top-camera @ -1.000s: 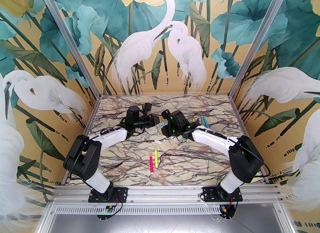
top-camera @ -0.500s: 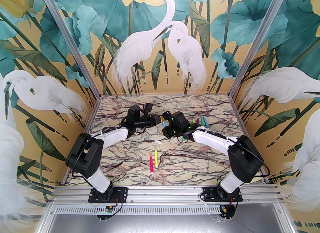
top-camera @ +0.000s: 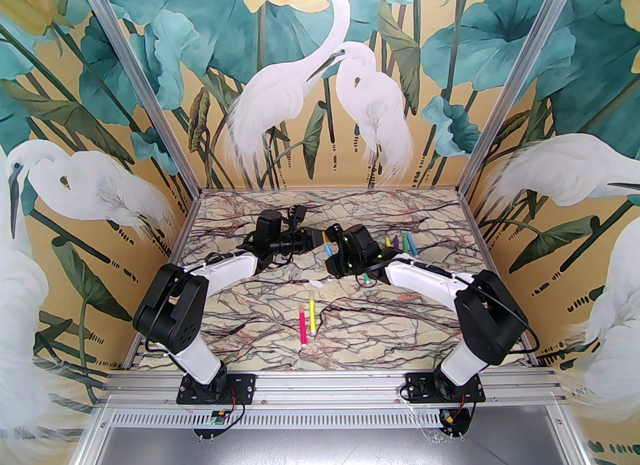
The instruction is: Open the pen caps
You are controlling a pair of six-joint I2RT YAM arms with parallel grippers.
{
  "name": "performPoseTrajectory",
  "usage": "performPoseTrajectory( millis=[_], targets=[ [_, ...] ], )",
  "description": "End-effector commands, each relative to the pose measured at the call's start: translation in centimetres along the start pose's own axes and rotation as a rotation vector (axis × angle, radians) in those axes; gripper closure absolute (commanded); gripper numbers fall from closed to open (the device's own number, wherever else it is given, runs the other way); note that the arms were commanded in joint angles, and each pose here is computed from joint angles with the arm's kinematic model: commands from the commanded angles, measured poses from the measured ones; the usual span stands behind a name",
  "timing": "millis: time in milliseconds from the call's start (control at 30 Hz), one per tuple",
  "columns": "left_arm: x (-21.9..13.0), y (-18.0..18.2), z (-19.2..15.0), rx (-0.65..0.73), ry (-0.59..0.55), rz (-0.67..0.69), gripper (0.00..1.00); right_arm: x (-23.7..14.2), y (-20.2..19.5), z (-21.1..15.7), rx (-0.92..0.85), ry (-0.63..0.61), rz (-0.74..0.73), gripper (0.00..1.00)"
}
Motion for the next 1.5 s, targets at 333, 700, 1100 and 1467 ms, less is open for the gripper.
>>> performPoseTrajectory(
  millis=[333,700,1100,1467],
  targets=[
    [1.0,-1.0,0.4,0.031,0.029,-0.036,0.74,-1.5,0.6,0.3,-0.030,-0.051,0.047,1.00],
    [0.3,-1.0,1.1,0.038,-0.011,0.049,0.96,-1.5,-0.4,-3.4,-0.011,0.036,0.028,1.00],
    [-1.0,-0.2,3.0,-0.009,-0.073,0.093,1.00,-3.9,-0.3,-8.5,-0.045,0.047,0.055,1.00],
    [-1.9,-0.5,3.9,-0.037,-0.116,0.127,1.00,-4.5,-0.5,-9.6,-0.043,0.040,0.063,1.00]
  ],
)
Point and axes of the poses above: each hand's point on the last joint's axis, 136 mm out from that joint toward the fingers, its own x axis out along the fingers, its own y axis along the line the jaws close on, z = x × y, the point moved 9 cm from there along -x, back along the fingers, and after that the axes turned 6 degrees about x, right-handed, at the moved point
